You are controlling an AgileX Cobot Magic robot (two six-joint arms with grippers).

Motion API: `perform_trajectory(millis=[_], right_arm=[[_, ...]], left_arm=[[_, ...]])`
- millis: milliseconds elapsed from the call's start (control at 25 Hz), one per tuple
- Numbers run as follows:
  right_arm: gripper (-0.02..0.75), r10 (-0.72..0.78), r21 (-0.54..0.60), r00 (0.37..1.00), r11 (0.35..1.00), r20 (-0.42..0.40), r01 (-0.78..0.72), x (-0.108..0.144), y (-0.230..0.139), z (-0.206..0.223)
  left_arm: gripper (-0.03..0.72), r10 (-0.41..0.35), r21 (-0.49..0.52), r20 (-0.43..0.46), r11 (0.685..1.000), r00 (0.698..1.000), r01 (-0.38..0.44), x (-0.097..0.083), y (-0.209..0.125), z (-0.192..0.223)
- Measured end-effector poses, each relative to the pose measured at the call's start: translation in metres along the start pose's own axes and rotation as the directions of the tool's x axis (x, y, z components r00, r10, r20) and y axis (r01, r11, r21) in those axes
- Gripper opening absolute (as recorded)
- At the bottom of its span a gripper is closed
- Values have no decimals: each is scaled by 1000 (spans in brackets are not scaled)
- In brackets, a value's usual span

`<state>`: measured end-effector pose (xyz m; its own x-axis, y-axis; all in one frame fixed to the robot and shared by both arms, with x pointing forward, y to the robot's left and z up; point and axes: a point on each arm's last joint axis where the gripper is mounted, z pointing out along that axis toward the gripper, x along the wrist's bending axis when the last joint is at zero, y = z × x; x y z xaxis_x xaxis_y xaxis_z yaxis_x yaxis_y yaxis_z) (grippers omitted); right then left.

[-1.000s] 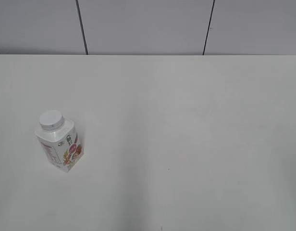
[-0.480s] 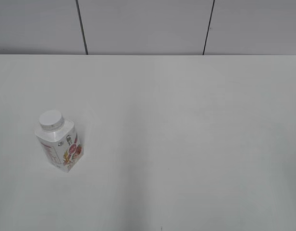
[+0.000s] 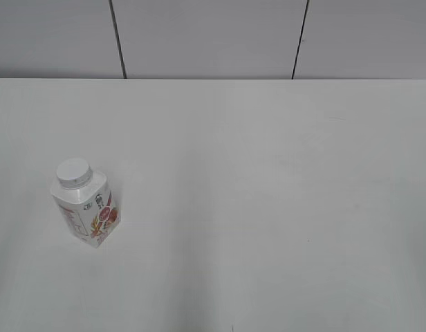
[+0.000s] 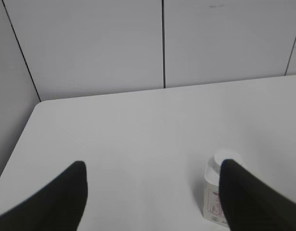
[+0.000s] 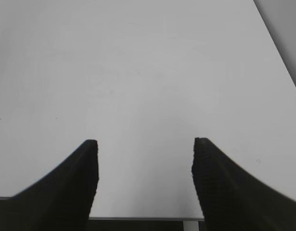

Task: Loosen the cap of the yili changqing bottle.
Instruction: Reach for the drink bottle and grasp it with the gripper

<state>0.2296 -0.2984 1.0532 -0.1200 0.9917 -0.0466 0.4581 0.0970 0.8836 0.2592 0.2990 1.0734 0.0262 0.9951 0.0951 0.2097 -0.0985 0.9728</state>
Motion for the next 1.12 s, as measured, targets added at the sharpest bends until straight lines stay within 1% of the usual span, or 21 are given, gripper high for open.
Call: perform_trajectory(millis=[160,280,400,480,640,720,920,960,1120], right_arm=[[491,-1,0,1000,1000,0,1,0,0,0],[491,-1,0,1000,1000,0,1,0,0,0],[491,-1,0,1000,1000,0,1,0,0,0],[491,-1,0,1000,1000,0,1,0,0,0],[491,-1,0,1000,1000,0,1,0,0,0],[491,-1,0,1000,1000,0,1,0,0,0],[491,-1,0,1000,1000,0,1,0,0,0],[491,-1,0,1000,1000,0,1,0,0,0],[491,-1,0,1000,1000,0,1,0,0,0]], left_arm=[[524,-7,-14,-7,1000,1000,7,1,-8,27],[524,-11,-81,-20,997,1000,9,2,-5,40],[524,-16,-99,-28,995,999,14,3,-9,58],[523,-18,-82,-30,997,999,15,3,-14,70],[520,-21,-78,-35,997,999,18,4,-13,83],[520,-24,-98,-39,995,999,20,5,-11,87],[519,-36,-185,-55,982,998,26,7,-2,95],[515,-37,-188,-56,982,998,25,7,-2,98],[504,-42,-117,-57,992,997,36,8,-9,121]])
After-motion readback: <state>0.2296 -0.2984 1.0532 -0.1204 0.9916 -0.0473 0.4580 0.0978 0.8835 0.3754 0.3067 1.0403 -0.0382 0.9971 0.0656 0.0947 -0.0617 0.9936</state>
